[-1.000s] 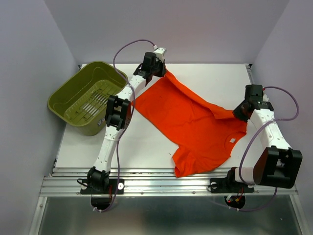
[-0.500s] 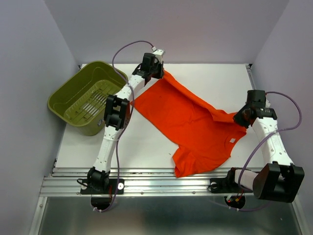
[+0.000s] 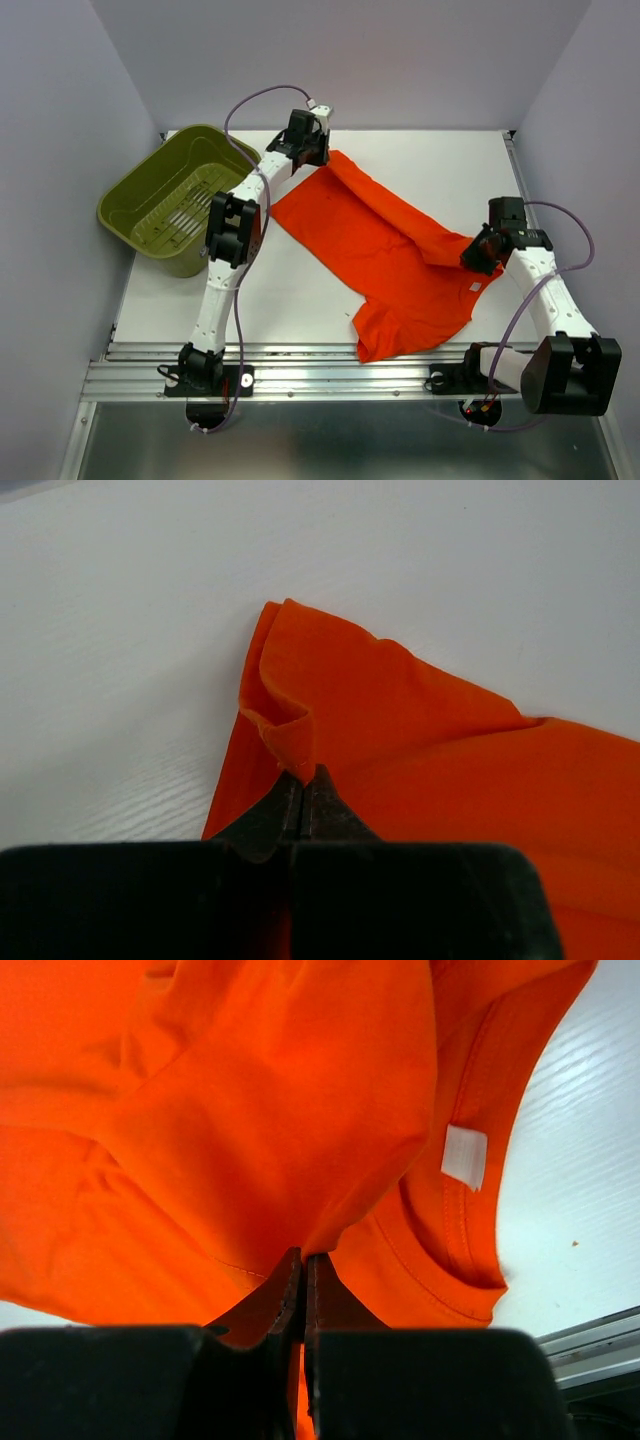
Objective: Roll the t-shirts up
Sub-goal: Fold the T-shirt at the center of the board.
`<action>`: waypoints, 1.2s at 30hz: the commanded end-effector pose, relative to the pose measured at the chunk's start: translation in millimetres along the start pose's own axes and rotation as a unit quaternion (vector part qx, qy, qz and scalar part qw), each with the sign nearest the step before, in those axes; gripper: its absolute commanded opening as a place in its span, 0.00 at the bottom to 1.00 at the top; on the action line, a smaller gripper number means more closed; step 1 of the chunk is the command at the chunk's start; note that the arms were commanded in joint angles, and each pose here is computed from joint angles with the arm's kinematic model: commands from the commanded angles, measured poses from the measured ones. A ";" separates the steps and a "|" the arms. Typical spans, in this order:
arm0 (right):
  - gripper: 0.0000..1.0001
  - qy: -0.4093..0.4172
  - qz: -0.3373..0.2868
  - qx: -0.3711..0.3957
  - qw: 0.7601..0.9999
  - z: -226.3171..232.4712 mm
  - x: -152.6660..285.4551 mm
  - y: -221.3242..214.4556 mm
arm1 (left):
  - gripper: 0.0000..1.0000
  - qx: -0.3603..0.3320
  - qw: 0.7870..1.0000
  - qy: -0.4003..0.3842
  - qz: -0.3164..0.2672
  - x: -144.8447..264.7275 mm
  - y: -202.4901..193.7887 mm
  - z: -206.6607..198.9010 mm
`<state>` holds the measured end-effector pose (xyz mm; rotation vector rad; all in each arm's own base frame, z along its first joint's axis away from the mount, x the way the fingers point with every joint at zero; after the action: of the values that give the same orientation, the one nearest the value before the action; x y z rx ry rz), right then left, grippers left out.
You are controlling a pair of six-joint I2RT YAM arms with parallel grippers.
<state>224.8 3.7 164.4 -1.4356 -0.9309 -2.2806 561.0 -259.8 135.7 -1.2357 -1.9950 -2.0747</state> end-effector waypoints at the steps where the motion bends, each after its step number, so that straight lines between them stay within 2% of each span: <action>1: 0.01 0.026 0.018 -0.005 0.999 4.3 -2.0 -12.7 | 0.07 -0.013 0.999 0.025 -0.021 42.3 36.2 1.7; 2: 0.06 0.027 0.022 -0.007 0.999 3.2 -4.0 -15.2 | 0.16 -0.011 0.999 0.027 -0.015 43.5 34.3 2.7; 3: 0.13 0.036 0.031 -0.010 0.999 4.8 -4.4 -18.0 | 0.46 -0.012 0.999 0.028 -0.012 44.9 34.2 2.8; 4: 0.34 0.038 0.035 -0.011 0.999 4.0 -5.2 -20.2 | 0.64 -0.013 0.999 0.028 -0.010 45.6 35.0 1.9; 5: 0.44 0.035 0.038 -0.010 0.999 1.8 -6.6 -22.7 | 0.77 -0.011 0.999 0.030 -0.006 48.3 35.3 2.4; 6: 0.50 0.032 0.038 -0.010 0.999 0.5 -7.0 -22.9 | 0.92 -0.012 0.999 0.030 -0.011 50.5 40.5 1.9; 8: 0.53 0.027 0.029 -0.006 0.999 0.7 -5.7 -19.1 | 0.94 -0.014 0.999 0.027 -0.016 53.7 46.2 -0.3; 13: 0.56 -0.034 -0.058 0.006 0.998 -2.3 -2.7 13.7 | 0.94 -0.016 0.999 0.003 -0.036 58.0 61.4 -12.1; 15: 0.53 -0.049 -0.096 0.006 0.994 3.0 -3.7 31.3 | 0.94 -0.015 0.999 -0.003 -0.037 55.2 61.3 -17.8; 18: 0.44 -0.044 -0.119 -0.016 0.992 8.5 -13.4 52.0 | 0.90 -0.013 0.999 -0.031 -0.034 45.2 55.7 -39.6; 19: 0.39 -0.053 -0.113 -0.029 0.992 4.1 -23.1 58.4 | 0.89 -0.015 0.998 -0.045 -0.034 38.7 52.2 -50.5; 22: 0.33 -0.034 -0.095 -0.052 0.993 7.0 -45.4 69.0 | 0.86 -0.008 0.997 -0.074 -0.030 23.6 42.0 -70.7; 28: 0.36 -0.062 -0.086 -0.072 0.992 -9.5 -69.6 86.3 | 0.85 0.003 0.996 -0.091 -0.015 0.3 24.0 -81.4; 32: 0.40 -0.072 -0.076 -0.092 0.990 -29.8 -79.6 83.2 | 0.85 0.007 0.997 -0.080 0.001 -15.7 3.9 -75.3; 36: 0.39 -0.090 -0.066 -0.100 0.989 -38.6 -96.3 78.0 | 0.85 0.027 0.996 -0.079 0.018 -27.9 -13.6 -66.2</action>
<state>280.0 -82.2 108.9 -1.7413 -0.8862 -2.4093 524.1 -335.7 112.6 -1.5015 -1.9883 -1.9736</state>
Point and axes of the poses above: each gripper's point midway between its finger pads, its own x axis back along the fingers, its own z axis along the line the jaws close on, y = z × x, the point moved 6 cm from there along x, back along the fingers, and after that the axes turned 6 degrees about -x, right-handed, at the moved point
